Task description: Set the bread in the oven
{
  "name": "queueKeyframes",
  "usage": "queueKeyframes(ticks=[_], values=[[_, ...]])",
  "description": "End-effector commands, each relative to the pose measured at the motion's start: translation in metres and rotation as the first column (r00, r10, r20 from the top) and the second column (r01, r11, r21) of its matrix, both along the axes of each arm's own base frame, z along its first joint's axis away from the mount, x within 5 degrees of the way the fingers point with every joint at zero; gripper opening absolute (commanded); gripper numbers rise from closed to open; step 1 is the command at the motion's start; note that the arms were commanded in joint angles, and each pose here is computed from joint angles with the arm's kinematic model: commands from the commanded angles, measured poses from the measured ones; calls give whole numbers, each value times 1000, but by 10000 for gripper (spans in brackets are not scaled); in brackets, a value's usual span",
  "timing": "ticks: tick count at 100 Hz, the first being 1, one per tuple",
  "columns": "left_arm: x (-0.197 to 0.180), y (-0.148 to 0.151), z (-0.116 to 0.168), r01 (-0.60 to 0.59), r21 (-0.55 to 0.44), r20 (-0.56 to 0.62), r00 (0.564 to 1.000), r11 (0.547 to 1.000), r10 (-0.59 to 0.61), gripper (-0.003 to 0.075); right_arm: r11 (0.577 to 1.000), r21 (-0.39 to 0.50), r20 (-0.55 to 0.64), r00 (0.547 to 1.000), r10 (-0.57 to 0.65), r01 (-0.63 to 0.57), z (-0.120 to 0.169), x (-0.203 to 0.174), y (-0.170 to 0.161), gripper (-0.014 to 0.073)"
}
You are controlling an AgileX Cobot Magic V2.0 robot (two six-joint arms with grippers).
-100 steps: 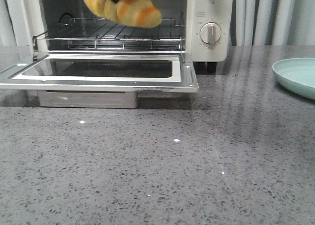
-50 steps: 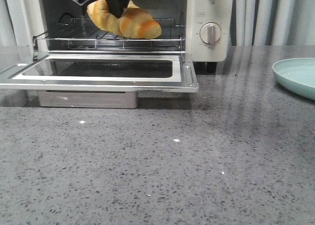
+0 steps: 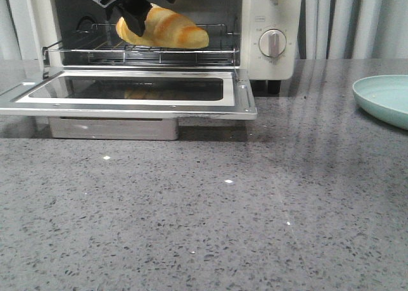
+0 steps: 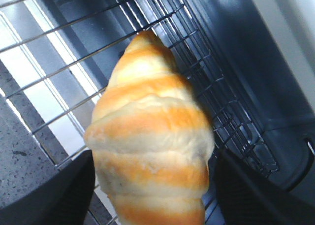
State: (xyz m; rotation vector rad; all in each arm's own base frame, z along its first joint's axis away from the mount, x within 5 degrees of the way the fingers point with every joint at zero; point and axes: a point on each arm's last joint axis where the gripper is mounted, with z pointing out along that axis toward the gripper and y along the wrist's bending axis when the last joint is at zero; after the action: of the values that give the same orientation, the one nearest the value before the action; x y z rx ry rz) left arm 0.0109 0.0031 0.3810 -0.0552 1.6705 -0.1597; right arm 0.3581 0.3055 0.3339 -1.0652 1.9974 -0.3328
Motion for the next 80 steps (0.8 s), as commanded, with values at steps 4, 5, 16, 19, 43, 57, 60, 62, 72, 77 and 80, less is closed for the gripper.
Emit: queueKeyframes(ticks=[4, 5, 16, 19, 43, 57, 60, 62, 72, 77, 80], values=[[-1, -1, 13, 7, -21, 70, 998, 1000, -6, -21, 997, 71, 126, 992, 4, -14, 51, -11, -10, 466], [-1, -1, 13, 7, -20, 65, 998, 1000, -6, -21, 997, 73, 127, 992, 3, -13, 52, -11, -9, 466], [-1, 0, 9, 4, -17, 20, 1000, 1000, -4, -21, 996, 95, 124, 992, -11, -1, 63, -21, -5, 466], [-1, 0, 8, 3, -16, 9, 1000, 1000, -3, -21, 995, 98, 122, 992, -13, 1, 66, -24, -3, 466], [-23, 3, 9, 2, -22, 106, 994, 1000, 1, -21, 991, 125, 128, 991, 38, -54, 91, -64, 17, 466], [-41, 5, 2, 2, -28, 160, 987, 1000, 3, -21, 991, 121, 92, 995, 44, -55, 99, -88, 21, 466], [-44, 5, -1, 2, -29, 171, 985, 1000, 3, -21, 991, 121, 83, 996, 42, -52, 101, -94, 21, 465], [-44, 5, -3, 2, -29, 171, 985, 1000, 3, -21, 992, 116, 72, 997, 38, -46, 101, -97, 21, 464], [-44, 5, -15, 2, -28, 163, 987, 1000, 3, -21, 995, 95, 39, 999, 23, -26, 106, -110, 17, 429], [-41, 4, -22, 9, -34, 163, 987, 999, -4, -21, 996, 90, 25, 1000, 15, -17, 110, -116, 13, 393], [-38, 3, -24, 20, -44, 173, 985, 999, -13, -21, 996, 93, 18, 1000, 13, -15, 113, -120, 11, 377]])
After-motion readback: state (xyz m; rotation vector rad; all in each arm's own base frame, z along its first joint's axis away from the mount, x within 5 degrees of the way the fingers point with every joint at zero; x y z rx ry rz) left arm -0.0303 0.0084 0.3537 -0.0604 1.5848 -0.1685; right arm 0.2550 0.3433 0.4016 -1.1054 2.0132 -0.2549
